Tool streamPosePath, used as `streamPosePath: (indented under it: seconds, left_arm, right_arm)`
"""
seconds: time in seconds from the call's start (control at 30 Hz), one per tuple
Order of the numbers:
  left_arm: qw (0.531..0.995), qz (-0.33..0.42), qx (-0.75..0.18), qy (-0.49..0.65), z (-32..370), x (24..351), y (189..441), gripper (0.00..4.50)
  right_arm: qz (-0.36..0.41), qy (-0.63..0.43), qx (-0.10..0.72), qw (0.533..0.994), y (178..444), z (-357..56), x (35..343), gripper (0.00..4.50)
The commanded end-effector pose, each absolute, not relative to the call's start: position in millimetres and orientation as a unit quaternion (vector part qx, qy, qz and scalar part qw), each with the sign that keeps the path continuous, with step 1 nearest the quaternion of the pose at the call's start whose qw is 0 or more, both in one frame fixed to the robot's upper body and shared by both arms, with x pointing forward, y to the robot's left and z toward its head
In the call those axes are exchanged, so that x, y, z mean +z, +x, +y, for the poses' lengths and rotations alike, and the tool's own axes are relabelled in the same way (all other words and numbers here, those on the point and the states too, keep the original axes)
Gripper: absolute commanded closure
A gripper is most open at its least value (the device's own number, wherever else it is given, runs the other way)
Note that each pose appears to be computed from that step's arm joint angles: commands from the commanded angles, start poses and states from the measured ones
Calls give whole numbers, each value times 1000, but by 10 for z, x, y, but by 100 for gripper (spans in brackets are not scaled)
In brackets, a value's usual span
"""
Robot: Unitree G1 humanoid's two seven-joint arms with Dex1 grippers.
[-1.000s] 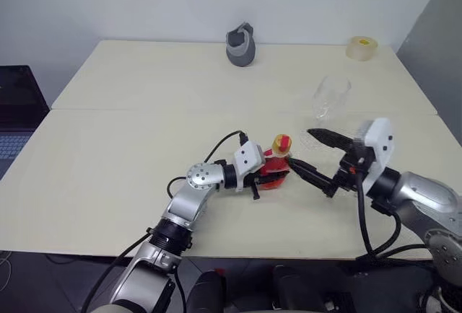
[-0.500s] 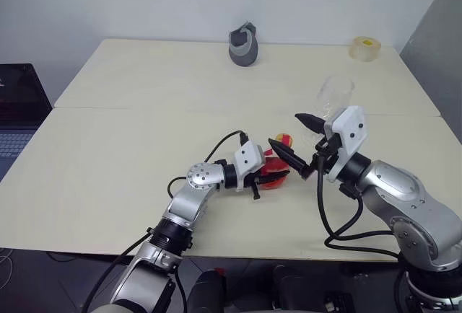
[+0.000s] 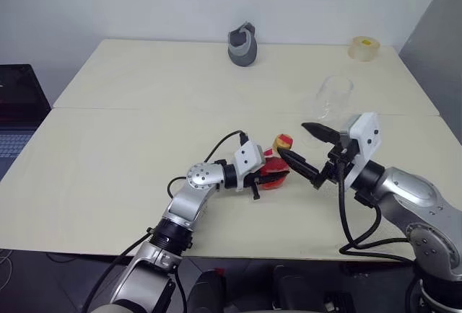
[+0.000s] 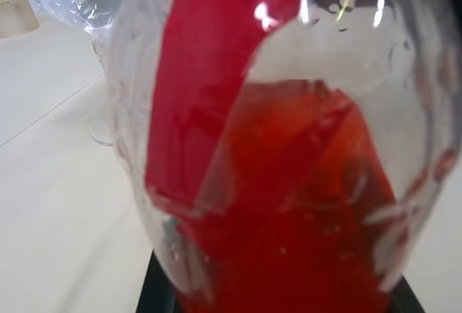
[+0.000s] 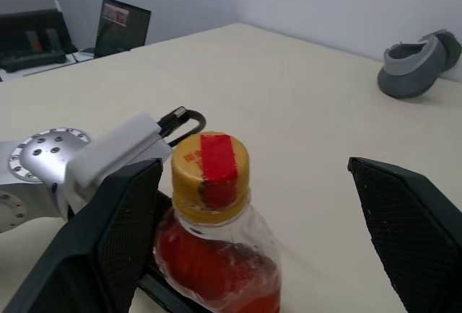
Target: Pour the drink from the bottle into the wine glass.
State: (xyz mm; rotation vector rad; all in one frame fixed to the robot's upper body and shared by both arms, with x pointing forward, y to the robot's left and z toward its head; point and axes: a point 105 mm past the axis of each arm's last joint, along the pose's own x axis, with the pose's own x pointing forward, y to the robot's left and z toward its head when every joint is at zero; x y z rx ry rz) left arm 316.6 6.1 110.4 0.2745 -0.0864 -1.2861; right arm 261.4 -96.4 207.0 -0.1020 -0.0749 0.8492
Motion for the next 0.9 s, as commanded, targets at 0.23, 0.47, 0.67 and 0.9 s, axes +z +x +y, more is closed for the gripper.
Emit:
streamPosePath:
  seconds: [0.23,0.47,0.67,0.9]
  left_arm:
    - [787,-73,-598,129,32,1264,3165,360]
    - [788,-72,-597,130,39,1262,3171,360]
    - [788,-71,-597,131,42,1257,3168,360]
    - [787,-71,-598,131,37,1254,3163,360]
  right_arm:
    - [-52,-40,440,895,2534,-817,2118,12]
    - [-62,-42,436,897,2589,-806,2126,12]
    - [-75,-38,433,898,2602,-802,2166,175]
    - [-75,-68,437,894,2588,-775,2142,333]
